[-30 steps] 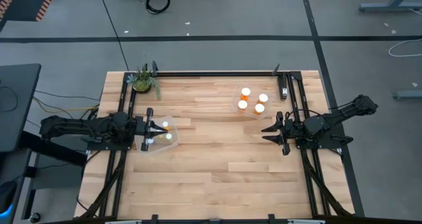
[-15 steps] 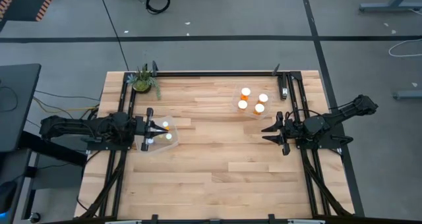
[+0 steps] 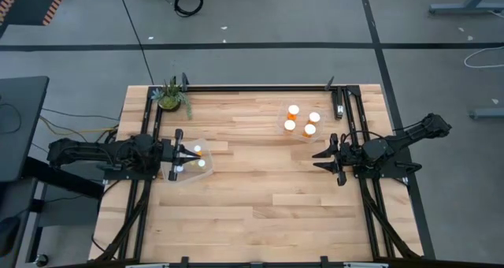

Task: Pick and place medicine bottles into bin by pill shape (circle, oval)
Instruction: Return to Home Position

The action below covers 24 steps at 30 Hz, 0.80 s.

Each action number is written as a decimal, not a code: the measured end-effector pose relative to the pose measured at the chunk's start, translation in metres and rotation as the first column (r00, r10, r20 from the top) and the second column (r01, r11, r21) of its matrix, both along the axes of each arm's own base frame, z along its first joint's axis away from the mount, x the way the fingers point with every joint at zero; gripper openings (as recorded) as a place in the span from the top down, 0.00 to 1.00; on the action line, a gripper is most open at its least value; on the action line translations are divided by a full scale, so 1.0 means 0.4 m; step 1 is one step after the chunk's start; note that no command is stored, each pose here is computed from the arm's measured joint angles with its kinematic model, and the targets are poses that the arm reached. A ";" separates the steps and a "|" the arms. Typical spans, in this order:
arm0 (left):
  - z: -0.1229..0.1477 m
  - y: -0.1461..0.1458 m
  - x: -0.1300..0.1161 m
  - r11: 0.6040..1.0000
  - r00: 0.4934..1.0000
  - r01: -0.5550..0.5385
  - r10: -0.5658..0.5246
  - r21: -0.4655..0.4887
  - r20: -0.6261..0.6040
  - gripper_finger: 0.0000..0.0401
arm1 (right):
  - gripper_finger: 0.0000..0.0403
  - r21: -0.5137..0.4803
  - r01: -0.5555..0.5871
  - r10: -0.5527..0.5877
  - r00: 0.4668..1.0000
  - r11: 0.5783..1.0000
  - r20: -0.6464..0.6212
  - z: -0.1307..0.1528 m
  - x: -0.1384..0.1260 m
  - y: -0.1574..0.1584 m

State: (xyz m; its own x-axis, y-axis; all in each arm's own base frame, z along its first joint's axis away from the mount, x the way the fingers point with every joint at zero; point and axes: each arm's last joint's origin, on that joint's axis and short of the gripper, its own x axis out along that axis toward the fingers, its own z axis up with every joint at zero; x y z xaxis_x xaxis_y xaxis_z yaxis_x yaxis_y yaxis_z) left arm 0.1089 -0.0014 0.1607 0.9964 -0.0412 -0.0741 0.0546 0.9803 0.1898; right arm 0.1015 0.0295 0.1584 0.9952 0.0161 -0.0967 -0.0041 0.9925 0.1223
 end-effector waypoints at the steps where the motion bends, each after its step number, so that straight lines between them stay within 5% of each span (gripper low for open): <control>1: 0.000 0.000 0.000 1.000 1.000 0.000 0.000 0.000 0.000 0.92 | 0.66 0.000 0.000 0.000 1.000 1.000 0.000 0.000 0.000 0.000; 24: 0.000 0.000 0.000 1.000 1.000 0.000 0.000 0.000 0.000 0.91 | 0.66 0.000 0.000 0.000 1.000 1.000 0.000 0.000 0.000 0.000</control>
